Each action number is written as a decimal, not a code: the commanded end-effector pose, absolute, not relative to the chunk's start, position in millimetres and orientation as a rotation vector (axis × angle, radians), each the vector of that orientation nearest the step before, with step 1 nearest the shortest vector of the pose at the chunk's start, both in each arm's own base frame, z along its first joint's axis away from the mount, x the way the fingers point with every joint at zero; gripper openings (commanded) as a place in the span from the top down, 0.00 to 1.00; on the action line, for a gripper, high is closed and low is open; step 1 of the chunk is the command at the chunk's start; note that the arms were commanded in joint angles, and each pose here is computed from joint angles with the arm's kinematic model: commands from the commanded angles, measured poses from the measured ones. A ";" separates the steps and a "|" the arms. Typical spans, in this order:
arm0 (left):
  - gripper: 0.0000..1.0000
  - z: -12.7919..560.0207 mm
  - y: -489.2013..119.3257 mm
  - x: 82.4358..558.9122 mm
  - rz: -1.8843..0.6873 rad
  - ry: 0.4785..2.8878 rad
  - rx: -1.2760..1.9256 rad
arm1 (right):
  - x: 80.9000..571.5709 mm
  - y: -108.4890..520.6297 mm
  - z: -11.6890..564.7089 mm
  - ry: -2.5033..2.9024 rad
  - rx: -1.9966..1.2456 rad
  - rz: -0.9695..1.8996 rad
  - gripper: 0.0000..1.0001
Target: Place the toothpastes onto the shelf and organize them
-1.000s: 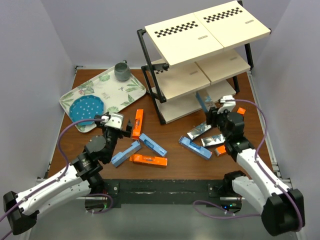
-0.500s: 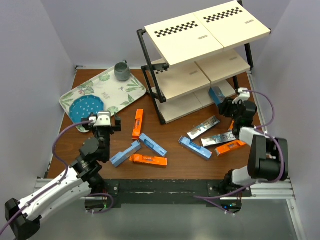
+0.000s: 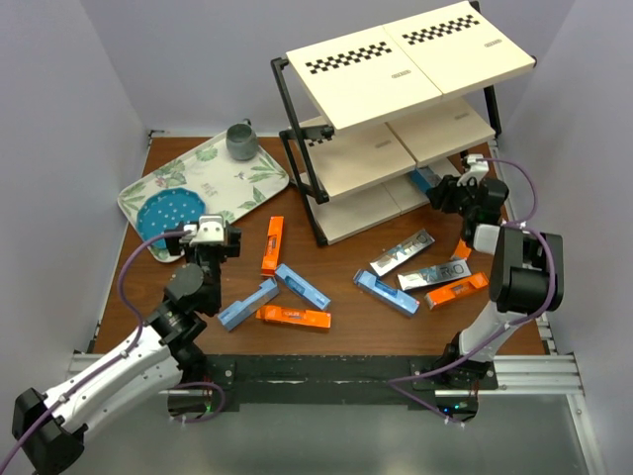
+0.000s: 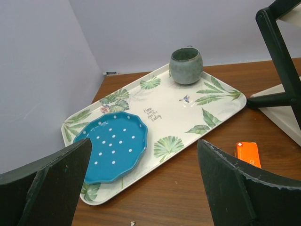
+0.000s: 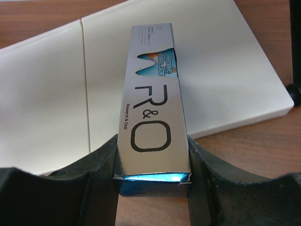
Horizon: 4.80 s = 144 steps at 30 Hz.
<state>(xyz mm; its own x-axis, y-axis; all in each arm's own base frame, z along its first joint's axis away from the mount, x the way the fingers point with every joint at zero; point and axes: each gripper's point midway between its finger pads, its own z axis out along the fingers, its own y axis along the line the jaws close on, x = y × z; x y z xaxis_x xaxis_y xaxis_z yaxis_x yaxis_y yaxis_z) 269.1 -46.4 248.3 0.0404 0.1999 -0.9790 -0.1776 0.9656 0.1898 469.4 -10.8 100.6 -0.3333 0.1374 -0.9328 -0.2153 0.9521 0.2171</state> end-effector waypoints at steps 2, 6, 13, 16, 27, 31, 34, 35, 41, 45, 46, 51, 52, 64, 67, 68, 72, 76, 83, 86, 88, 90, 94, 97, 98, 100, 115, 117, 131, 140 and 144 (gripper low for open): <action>0.00 253.2 -48.1 271.9 0.261 1.474 -0.003 | 495.4 -13.4 133.1 1.815 -0.114 0.354 0.55; 0.00 253.9 -48.2 271.8 0.258 1.473 -0.004 | 500.2 -19.2 124.9 1.868 -0.076 0.341 0.45; 0.00 257.3 -48.7 270.9 0.244 1.466 -0.007 | 506.3 -35.9 113.0 1.981 -0.040 0.262 0.29; 0.00 258.3 -48.0 269.9 0.241 1.461 -0.008 | 499.1 -34.2 108.6 2.012 -0.032 0.268 0.22; 0.00 260.8 -50.7 269.5 0.215 1.457 -0.008 | 466.1 -40.7 141.8 1.920 0.455 0.370 0.07; 0.00 260.7 -51.9 269.7 0.207 1.458 -0.005 | 454.6 -34.3 133.7 1.886 0.681 0.484 0.07; 0.00 260.4 -53.8 270.1 0.199 1.460 0.002 | 451.4 -36.2 131.1 1.817 0.841 0.537 0.08; 0.00 259.7 -53.9 270.1 0.198 1.461 0.001 | 453.8 -37.5 135.1 1.784 0.860 0.549 0.09; 0.00 259.4 -54.1 270.3 0.198 1.463 0.002 | 461.7 -47.4 124.7 1.718 1.000 0.555 0.15; 0.00 257.8 -54.0 270.4 0.204 1.466 0.008 | 468.1 -49.3 113.0 1.710 1.047 0.571 0.20; 0.00 258.4 -54.1 270.6 0.206 1.465 0.010 | 470.5 -49.7 108.8 1.714 1.057 0.573 0.21; 0.01 257.0 -54.1 271.2 0.215 1.469 0.016 | 478.0 -50.8 102.0 1.706 1.080 0.587 0.24; 0.01 256.9 -53.8 271.4 0.219 1.470 0.015 | 480.4 -50.6 103.0 1.705 1.075 0.588 0.24; 0.01 253.5 -52.8 273.0 0.246 1.479 0.026 | 504.3 -51.1 102.7 1.698 1.065 0.623 0.33; 0.01 252.4 -52.6 273.2 0.253 1.482 0.031 | 509.4 -53.1 104.0 1.694 1.058 0.616 0.36; 0.01 252.7 -52.3 273.2 0.254 1.481 0.029 | 512.4 -54.1 107.5 1.687 1.050 0.615 0.37; 0.01 251.7 -52.3 273.6 0.260 1.484 0.033 | 519.2 -55.2 110.6 1.680 1.045 0.619 0.39; 0.01 250.0 -52.3 274.2 0.264 1.489 0.035 | 523.4 -55.8 107.1 1.683 1.048 0.621 0.40; 0.01 248.3 -53.9 275.4 0.265 1.494 0.043 | 528.2 -56.5 109.2 1.682 1.038 0.621 0.41; 0.01 247.0 -54.5 275.9 0.267 1.498 0.048 | 523.8 -56.2 112.3 1.695 1.015 0.604 0.41; 0.01 246.3 -54.8 276.1 0.266 1.500 0.047 | 519.5 -54.9 113.4 1.717 0.990 0.588 0.39; 0.01 248.1 -54.6 275.8 0.262 1.497 0.043 | 513.6 -52.9 122.4 1.728 0.952 0.583 0.38; 0.01 249.7 -55.5 275.4 0.252 1.494 0.044 | 494.8 -41.1 126.5 1.879 0.759 0.529 0.25; 0.01 252.4 -57.0 274.8 0.234 1.486 0.045 | 478.2 -28.2 126.8 2.028 0.564 0.509 0.16; 0.01 252.9 -58.1 274.9 0.226 1.485 0.046 | 478.9 -25.9 137.0 2.044 0.506 0.504 0.15; 0.01 254.8 -58.6 274.5 0.217 1.481 0.044 | 462.5 -18.7 134.1 2.142 0.396 0.490 0.12; 0.01 277.6 -56.7 261.4 0.112 1.405 0.012 | 355.4 43.1 127.5 2.339 -0.847 0.201 0.01; 0.01 279.1 -56.3 260.0 0.104 1.399 0.010 | 347.7 46.2 120.8 2.341 -0.981 0.150 0.02; 0.01 282.3 -58.6 257.7 0.083 1.393 0.028 | 319.5 51.9 92.6 2.247 -1.649 -0.098 0.01; 0.01 280.6 -58.5 258.6 0.096 1.399 0.037 | 320.0 59.2 59.8 2.176 -1.880 -0.256 0.01; 0.01 280.0 -58.7 259.0 0.100 1.401 0.040 | 334.0 57.4 54.8 2.098 -1.929 -0.425 0.01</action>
<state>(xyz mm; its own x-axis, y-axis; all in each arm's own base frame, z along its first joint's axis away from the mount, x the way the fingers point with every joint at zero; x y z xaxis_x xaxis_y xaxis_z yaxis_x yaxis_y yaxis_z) 258.7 -58.7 268.0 0.1357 0.1219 -0.9832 -0.0456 0.9921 0.1168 310.1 64.0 49.7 -0.1461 -0.9858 -0.0825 -0.9528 0.1627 -0.2563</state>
